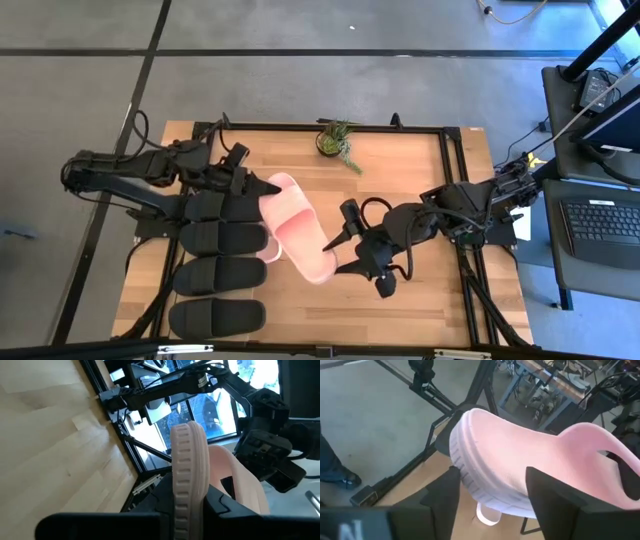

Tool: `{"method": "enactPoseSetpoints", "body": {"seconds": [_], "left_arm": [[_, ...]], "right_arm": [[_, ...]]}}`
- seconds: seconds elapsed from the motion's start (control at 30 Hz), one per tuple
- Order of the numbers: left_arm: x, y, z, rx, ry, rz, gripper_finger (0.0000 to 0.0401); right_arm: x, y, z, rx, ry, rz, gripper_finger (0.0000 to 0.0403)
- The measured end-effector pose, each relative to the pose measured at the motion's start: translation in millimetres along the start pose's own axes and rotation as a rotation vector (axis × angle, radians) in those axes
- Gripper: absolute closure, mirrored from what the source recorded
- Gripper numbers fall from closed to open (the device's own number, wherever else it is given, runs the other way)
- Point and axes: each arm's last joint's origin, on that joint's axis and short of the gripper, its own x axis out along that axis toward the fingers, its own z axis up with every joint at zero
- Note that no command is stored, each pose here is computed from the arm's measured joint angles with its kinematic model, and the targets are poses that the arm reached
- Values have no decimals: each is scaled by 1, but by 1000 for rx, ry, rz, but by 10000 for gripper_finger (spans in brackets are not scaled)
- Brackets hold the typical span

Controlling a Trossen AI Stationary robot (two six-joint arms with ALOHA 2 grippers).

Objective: Pick and place slides into the shelf
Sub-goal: Put the pink slipper under the shelf

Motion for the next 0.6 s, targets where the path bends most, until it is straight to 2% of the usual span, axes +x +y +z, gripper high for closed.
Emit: {"method": "enactPoseSetpoints", "body": {"seconds": [0.3, 0.4, 0.5, 0.57, 0.6], "left_arm": [[0, 0, 1, 2, 23, -10, 370], [0, 0, -1, 9, 71, -23, 370], [0, 0, -1, 9, 75, -23, 369], [0, 0, 0, 11, 62, -20, 369], [0, 0, -1, 21, 61, -21, 370]], "right_arm": [[0, 1, -7, -22, 74, 11, 75], [-4, 0, -11, -82, 122, -16, 48], [-10, 2, -12, -144, 207, -160, 38], [-13, 3, -13, -183, 293, -319, 37], [-15, 4, -13, -163, 324, -406, 36]]}}
